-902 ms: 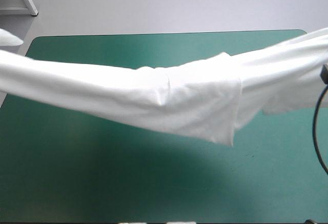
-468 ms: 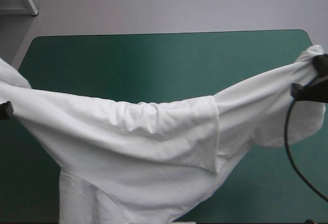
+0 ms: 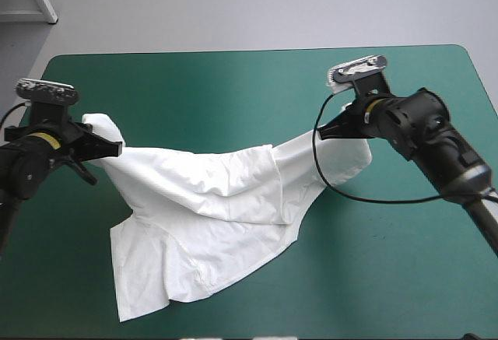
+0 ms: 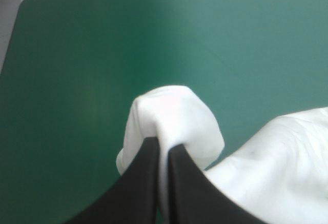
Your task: Fold the cloth
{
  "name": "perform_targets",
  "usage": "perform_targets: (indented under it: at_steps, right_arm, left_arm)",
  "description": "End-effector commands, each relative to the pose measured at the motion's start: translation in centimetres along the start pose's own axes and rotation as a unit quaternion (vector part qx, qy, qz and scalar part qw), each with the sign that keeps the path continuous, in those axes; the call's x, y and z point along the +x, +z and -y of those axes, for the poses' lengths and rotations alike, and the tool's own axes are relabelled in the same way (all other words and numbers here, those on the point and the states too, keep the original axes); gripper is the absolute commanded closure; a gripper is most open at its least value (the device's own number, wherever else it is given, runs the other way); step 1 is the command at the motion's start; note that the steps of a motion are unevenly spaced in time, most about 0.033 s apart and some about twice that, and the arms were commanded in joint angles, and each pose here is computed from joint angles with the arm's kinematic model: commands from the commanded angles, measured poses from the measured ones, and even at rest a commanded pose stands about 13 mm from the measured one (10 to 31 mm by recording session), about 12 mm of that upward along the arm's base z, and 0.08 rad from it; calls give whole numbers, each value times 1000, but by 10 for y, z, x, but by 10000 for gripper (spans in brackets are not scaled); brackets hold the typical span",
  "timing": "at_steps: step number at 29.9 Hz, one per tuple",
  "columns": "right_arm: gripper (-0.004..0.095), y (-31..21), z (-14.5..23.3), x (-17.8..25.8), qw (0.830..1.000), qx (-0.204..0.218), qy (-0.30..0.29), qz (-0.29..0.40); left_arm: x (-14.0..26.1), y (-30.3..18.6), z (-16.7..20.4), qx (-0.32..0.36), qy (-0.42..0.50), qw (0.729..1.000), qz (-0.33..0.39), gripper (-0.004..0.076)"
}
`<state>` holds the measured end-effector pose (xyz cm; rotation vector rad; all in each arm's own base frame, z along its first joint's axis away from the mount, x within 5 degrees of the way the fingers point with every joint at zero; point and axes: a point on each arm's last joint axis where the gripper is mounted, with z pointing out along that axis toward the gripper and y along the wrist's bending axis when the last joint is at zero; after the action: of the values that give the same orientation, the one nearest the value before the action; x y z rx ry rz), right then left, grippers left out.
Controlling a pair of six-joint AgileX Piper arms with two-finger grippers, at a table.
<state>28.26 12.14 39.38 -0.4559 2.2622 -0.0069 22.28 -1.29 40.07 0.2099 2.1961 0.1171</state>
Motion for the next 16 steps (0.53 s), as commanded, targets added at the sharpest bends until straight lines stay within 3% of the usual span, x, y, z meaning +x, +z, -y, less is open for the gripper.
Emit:
perform_targets:
  at_steps: [1, 6, 12, 14, 16]
  right_arm:
    - [926, 18, -2, -22, 996, 4, -13, 88]
    - [926, 76, -14, -30, 991, 4, -30, 129]
    - [923, 129, -25, -22, 991, 4, -53, 119]
    - [870, 139, -27, -21, 992, 2, -47, 114]
    - [698, 143, -27, -22, 993, 3, -46, 112]
  left_arm:
    - [-12, 35, 4, 0, 3, 998, 65, 734]
    - [-13, 103, 11, 10, -11, 998, 63, 734]
    - [-8, 168, 20, 24, -35, 995, 88, 729]
    - [-6, 179, 22, 26, -36, 995, 93, 685]
    - [-3, 189, 23, 28, -36, 994, 96, 549]
